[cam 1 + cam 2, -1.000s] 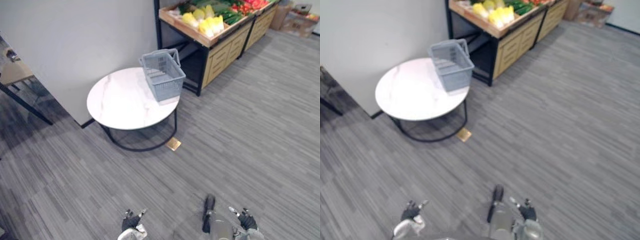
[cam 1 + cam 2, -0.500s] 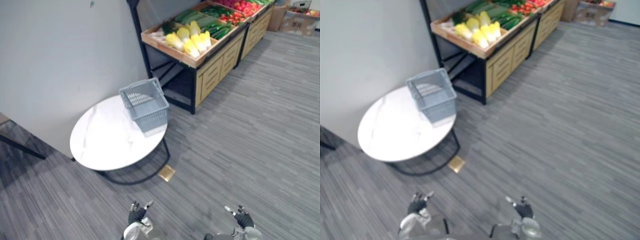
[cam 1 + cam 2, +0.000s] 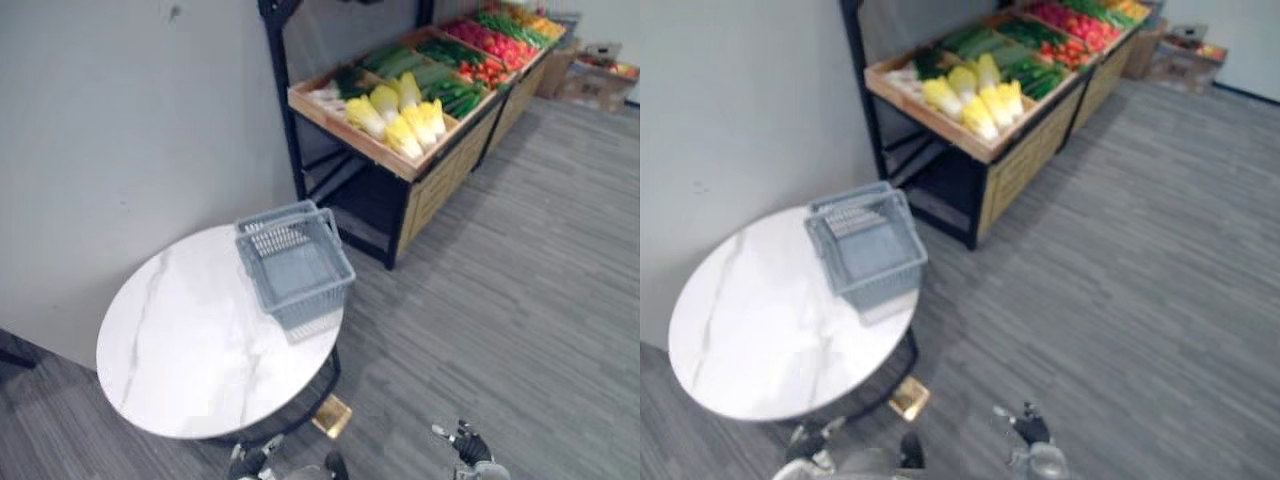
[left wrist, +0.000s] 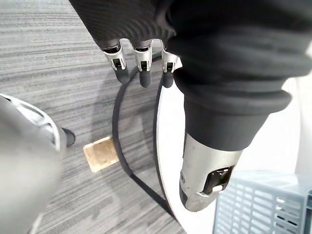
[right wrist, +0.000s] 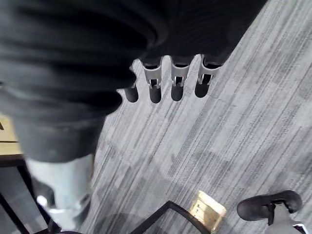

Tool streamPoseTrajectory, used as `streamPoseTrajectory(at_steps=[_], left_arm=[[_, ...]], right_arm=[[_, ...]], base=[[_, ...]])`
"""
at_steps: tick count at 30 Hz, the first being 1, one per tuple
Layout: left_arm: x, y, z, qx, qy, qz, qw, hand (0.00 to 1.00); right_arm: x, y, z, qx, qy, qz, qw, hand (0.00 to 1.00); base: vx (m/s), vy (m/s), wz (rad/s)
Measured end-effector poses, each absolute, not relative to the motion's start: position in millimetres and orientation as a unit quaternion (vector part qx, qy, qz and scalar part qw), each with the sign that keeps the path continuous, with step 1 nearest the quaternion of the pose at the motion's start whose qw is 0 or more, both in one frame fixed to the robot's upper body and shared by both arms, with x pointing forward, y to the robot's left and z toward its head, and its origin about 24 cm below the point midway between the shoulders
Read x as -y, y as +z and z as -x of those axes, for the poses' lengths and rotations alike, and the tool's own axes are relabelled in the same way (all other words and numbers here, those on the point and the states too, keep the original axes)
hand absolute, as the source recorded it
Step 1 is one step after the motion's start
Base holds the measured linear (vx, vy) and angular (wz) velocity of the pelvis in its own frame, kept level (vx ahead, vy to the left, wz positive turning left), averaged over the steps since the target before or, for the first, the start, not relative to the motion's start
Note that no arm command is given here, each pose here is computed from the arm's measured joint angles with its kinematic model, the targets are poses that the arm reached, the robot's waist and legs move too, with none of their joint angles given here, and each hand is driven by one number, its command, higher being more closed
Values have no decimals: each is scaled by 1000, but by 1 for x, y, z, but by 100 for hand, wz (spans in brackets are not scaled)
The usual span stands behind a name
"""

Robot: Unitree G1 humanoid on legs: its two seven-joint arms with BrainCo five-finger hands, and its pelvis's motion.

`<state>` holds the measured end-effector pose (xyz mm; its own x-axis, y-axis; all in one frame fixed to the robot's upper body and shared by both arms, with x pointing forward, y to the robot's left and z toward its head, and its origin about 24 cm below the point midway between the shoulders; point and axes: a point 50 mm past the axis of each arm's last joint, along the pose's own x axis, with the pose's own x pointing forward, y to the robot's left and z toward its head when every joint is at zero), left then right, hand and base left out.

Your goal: Pick vegetable in the basket

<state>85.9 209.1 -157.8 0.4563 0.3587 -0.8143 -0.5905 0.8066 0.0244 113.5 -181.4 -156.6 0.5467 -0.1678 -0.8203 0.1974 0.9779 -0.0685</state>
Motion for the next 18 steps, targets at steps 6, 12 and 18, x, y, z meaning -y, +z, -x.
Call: streamPoseTrajectory(at_steps=[6, 12, 18], left_arm=[[-206, -160, -88, -466, 229, 90, 850, 0], [-197, -157, -101, -442, 251, 115, 854, 0], [-181, -157, -102, -433, 270, 151, 847, 0]], right_arm=[[193, -154, -111, -455, -105, 4, 884, 0], [204, -152, -111, -452, -121, 13, 884, 0], [209, -145, -131, -426, -116, 29, 897, 0]], base=[[358, 47, 52], [390, -235, 129], [424, -403, 82]])
